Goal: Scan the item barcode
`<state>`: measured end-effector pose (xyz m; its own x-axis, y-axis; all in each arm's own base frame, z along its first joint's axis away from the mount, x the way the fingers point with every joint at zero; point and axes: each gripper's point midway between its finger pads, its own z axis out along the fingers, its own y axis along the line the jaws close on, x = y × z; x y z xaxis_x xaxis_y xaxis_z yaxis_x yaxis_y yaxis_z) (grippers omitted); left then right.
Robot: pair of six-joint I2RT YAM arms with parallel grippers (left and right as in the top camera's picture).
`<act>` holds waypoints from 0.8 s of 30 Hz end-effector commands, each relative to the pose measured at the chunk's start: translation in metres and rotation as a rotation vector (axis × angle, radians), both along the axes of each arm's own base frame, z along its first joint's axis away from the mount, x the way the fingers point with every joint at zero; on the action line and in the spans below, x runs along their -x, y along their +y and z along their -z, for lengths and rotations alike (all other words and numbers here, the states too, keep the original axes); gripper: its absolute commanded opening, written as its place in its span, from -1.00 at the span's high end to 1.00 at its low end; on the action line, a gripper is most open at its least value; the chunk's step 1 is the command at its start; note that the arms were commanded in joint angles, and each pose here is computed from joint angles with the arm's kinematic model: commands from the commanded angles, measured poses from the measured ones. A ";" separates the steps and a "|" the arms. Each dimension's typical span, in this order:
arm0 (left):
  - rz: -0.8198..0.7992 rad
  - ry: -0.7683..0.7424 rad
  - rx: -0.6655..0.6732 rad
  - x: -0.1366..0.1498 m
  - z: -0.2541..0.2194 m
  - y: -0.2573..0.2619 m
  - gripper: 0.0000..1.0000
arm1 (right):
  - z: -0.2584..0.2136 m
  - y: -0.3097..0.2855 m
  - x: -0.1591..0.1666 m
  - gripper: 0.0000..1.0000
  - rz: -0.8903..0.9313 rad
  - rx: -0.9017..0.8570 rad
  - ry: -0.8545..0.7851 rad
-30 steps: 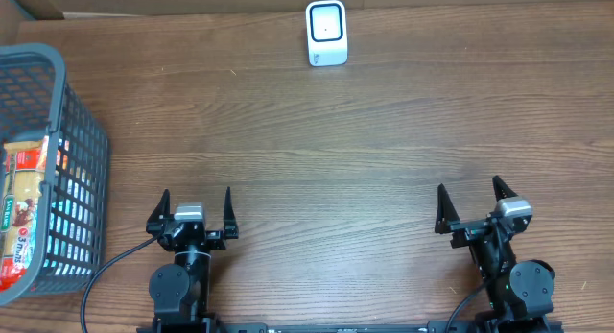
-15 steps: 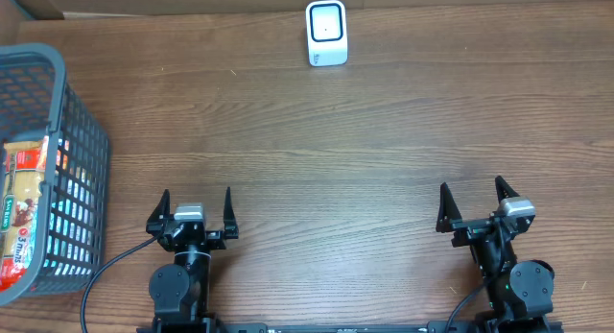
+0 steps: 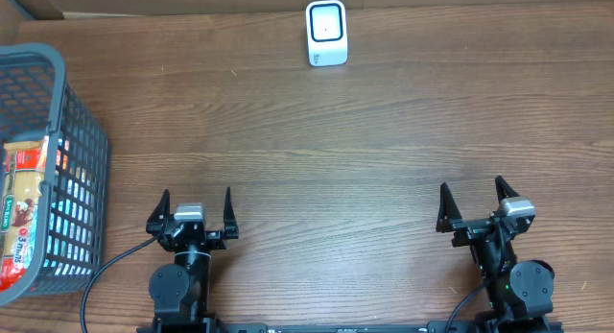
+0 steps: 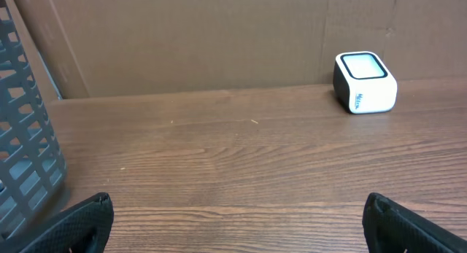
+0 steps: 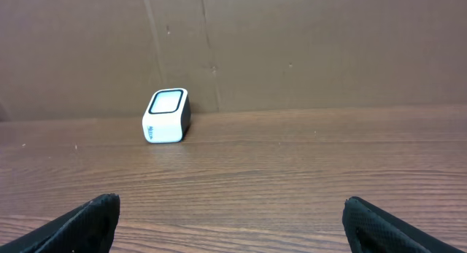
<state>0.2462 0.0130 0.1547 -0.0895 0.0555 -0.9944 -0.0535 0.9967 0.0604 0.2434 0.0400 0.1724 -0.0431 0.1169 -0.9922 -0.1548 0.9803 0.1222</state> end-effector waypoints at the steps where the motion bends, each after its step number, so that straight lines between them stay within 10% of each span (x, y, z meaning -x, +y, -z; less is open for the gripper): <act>1: -0.001 -0.007 -0.017 0.000 -0.001 0.000 -0.99 | 0.002 -0.002 0.000 -1.00 0.012 -0.008 -0.002; 24: -0.014 -0.006 -0.041 0.000 -0.001 0.003 -0.99 | 0.002 -0.002 0.000 -1.00 0.012 -0.008 -0.002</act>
<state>0.2460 0.0163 0.1550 -0.0914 0.0816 -0.9925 -0.0701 0.9936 0.0882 0.2434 0.0398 0.1724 -0.0430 0.1169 -0.9922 -0.1541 0.9805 0.1222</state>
